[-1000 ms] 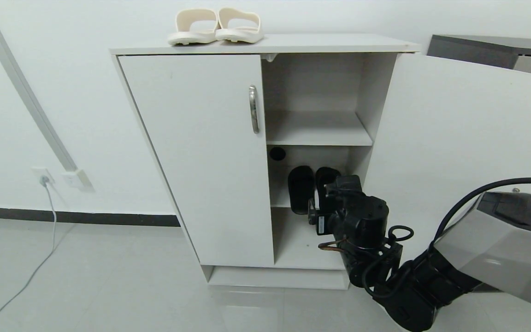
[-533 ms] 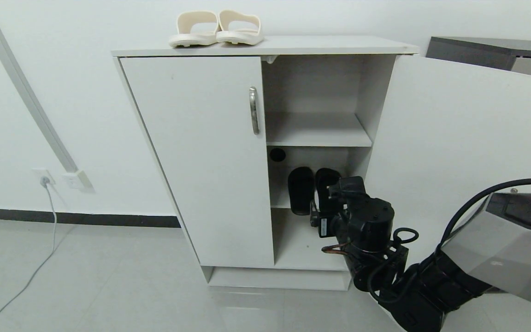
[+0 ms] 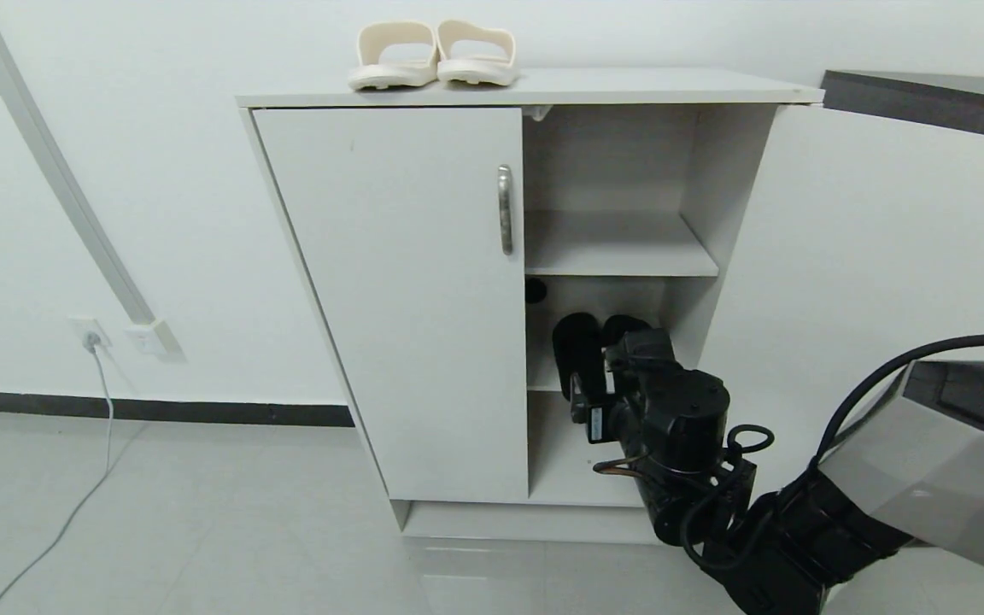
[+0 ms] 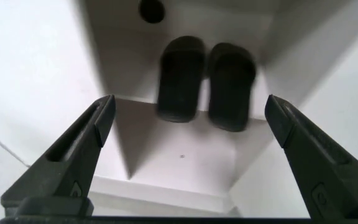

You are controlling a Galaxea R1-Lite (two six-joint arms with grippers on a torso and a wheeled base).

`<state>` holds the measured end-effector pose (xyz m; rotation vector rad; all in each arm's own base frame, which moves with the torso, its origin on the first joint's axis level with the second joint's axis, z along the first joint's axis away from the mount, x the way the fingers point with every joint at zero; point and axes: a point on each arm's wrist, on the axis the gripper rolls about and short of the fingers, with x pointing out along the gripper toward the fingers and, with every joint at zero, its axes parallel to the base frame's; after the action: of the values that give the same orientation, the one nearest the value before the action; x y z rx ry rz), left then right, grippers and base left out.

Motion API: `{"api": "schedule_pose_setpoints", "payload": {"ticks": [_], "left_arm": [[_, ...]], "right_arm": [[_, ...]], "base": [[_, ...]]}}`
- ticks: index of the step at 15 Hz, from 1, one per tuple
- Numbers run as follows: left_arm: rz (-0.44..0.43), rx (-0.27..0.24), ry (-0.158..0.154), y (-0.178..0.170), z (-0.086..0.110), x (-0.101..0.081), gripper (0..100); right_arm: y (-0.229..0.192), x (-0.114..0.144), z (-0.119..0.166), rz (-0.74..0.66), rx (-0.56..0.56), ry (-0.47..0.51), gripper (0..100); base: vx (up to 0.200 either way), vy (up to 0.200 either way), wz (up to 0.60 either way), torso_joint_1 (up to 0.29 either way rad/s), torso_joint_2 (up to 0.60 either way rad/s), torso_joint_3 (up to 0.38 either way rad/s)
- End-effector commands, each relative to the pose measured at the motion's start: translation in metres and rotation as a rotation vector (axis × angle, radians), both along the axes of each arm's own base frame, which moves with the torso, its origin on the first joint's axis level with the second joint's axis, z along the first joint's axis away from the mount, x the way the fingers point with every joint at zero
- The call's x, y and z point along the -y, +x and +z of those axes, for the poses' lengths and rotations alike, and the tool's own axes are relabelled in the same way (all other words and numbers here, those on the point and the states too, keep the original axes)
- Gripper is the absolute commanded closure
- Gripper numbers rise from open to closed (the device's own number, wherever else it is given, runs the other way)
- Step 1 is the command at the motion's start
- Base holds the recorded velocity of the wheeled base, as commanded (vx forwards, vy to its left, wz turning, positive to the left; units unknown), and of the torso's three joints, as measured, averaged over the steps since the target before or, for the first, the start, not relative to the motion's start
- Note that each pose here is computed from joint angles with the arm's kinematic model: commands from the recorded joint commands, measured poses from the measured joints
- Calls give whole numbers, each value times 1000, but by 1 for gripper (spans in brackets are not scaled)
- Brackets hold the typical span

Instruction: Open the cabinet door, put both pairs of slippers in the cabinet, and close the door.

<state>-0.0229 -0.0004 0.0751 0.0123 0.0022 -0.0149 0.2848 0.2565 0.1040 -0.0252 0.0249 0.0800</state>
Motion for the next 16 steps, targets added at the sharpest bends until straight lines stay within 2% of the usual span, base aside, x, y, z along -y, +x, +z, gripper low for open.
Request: {"api": "schedule_pose_setpoints", "payload": {"ticks": [1,11,16], "left_arm": [[0,-1,0,0,0,0,100],[0,-1,0,0,0,0,100],[4,-1,-6,0,0,0,100]], "right_arm": [[0,0,-1,0,0,0,0],[-2,2,-2,7,7,5,0],[-1,5,-4,11,11,9,0]], "base": [[0,200,0,7,2,12],[0,200,0,4,0,2],[0,0,0,0,0,0]]}}
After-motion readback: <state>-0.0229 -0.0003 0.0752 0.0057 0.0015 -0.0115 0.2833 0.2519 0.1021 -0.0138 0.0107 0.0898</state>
